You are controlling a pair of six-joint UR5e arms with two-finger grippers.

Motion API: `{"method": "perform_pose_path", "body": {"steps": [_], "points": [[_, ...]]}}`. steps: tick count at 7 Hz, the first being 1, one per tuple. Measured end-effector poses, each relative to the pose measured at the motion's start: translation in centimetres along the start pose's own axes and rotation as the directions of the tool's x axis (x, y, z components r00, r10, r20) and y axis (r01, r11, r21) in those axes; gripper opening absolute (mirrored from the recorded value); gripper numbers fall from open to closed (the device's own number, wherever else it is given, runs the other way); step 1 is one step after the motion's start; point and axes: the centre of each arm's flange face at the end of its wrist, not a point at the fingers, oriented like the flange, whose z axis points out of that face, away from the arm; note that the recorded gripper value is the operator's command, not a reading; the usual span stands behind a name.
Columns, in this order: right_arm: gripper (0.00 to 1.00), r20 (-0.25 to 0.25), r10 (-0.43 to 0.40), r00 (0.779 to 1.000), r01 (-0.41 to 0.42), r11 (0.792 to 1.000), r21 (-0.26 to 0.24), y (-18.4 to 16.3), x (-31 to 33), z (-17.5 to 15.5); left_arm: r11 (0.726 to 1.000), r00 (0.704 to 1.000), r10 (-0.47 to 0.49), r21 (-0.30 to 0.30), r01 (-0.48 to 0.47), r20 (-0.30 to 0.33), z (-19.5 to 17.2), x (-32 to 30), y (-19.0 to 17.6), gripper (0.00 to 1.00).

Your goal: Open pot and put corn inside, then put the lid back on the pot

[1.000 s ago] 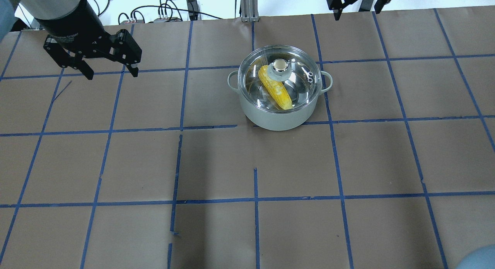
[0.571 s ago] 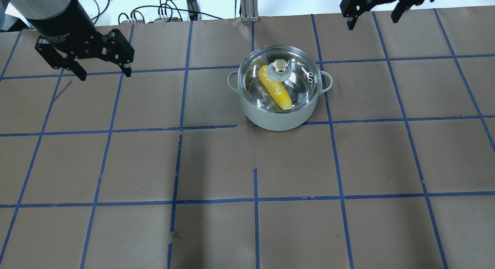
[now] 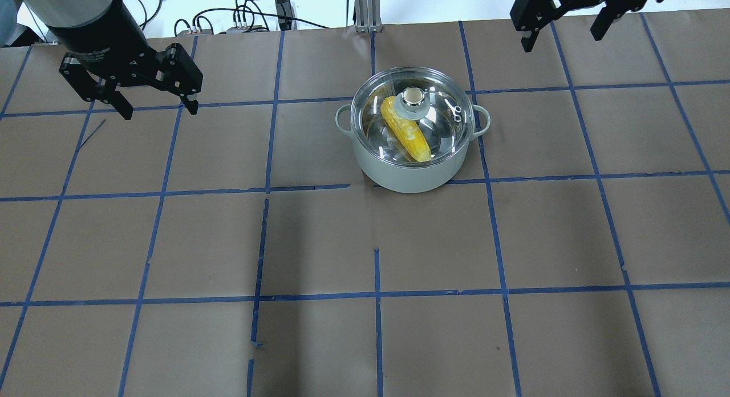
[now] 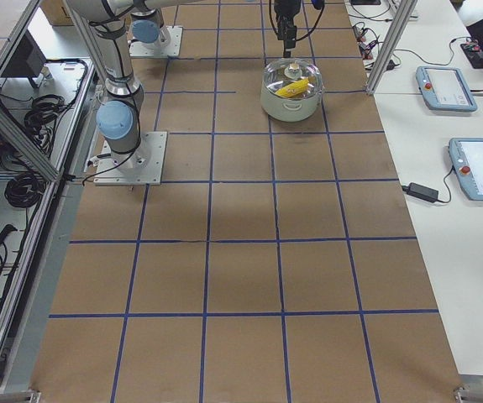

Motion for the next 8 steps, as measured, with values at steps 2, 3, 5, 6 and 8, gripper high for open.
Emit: {"method": "perform_pose_path", "body": {"steps": [2, 3, 5, 6, 8], "points": [[0.98, 0.002, -0.010, 1.000, 0.009, 1.000, 0.030, -0.2, 0.1, 1.4, 1.000, 1.000, 0.001, -0.001, -0.001, 0.002, 0.0, 0.0, 0.0, 1.00], [0.98, 0.004, -0.012, 1.000, 0.012, 1.000, 0.012, 0.0, 0.2, 2.3, 1.000, 1.000, 0.001, -0.002, -0.001, 0.003, 0.1, 0.0, 0.0, 1.00], [0.98, 0.006, -0.016, 1.000, 0.016, 0.999, -0.029, 0.5, 0.1, 3.1, 1.000, 1.000, 0.000, -0.003, 0.000, 0.002, 0.3, 0.1, -0.1, 1.00], [0.98, 0.004, -0.016, 1.000, 0.016, 0.999, -0.038, 0.7, 0.1, 3.1, 1.000, 1.000, 0.000, -0.004, 0.000, 0.001, 0.4, 0.1, 0.0, 1.00], [0.98, 0.002, -0.016, 1.000, 0.016, 0.999, -0.041, 0.9, 0.1, 2.9, 1.000, 1.000, -0.001, -0.003, 0.001, 0.002, 0.4, 0.1, 0.2, 1.00]]}}
